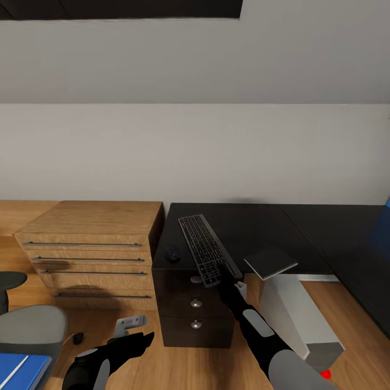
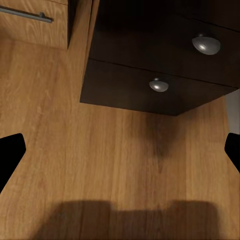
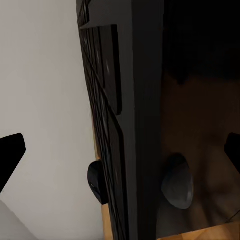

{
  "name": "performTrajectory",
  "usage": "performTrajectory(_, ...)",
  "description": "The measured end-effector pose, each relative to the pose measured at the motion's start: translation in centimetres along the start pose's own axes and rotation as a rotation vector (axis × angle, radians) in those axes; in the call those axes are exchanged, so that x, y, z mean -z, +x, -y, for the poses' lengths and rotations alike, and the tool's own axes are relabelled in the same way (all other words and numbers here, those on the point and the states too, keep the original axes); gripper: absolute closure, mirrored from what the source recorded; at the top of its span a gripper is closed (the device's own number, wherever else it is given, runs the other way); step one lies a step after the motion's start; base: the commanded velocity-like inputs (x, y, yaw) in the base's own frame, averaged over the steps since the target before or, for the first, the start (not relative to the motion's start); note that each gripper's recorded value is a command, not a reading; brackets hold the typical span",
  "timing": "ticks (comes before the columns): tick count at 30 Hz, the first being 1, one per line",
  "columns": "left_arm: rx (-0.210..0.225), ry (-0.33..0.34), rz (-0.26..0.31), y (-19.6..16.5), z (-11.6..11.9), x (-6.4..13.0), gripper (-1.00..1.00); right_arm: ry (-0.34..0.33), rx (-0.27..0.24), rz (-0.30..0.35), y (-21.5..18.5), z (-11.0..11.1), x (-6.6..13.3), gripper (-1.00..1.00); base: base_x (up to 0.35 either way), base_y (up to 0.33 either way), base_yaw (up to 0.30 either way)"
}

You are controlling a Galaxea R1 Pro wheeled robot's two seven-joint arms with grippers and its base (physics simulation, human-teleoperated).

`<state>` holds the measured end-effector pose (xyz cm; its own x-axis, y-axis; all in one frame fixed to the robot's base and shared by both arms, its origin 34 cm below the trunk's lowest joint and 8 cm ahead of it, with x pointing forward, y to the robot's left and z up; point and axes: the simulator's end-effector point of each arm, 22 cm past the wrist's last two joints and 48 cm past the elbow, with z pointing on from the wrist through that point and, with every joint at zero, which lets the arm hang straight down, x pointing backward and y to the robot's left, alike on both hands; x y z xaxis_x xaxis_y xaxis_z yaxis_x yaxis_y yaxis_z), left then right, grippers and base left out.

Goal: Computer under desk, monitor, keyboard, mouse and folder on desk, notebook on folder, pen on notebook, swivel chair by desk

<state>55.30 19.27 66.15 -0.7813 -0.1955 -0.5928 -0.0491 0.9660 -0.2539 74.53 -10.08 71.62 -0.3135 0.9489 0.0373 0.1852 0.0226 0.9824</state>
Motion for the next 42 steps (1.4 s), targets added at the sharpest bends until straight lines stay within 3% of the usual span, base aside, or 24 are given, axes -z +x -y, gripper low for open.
performTrajectory(11,0.000,0.002,0.000,0.0,0.0,0.0,-1.00,-0.001,0.003,0.000,0.0,-0.1,0.0,1.00,0.000,0.000,0.000)
performTrajectory(21,-0.002,-0.004,-0.001,-1.2,0.4,1.3,-1.00,-0.010,0.007,0.007,-0.1,-2.1,0.1,1.00,-0.004,0.000,0.000)
performTrajectory(30,-0.002,-0.006,-0.002,-2.2,0.7,2.4,-1.00,-0.020,0.009,0.009,-0.2,-4.0,0.3,1.00,-0.278,0.000,0.000)
performTrajectory(42,-0.004,-0.012,-0.002,-3.5,1.1,3.9,-1.00,-0.229,0.037,0.019,-0.4,-13.7,0.6,1.00,-0.332,-0.104,0.000)
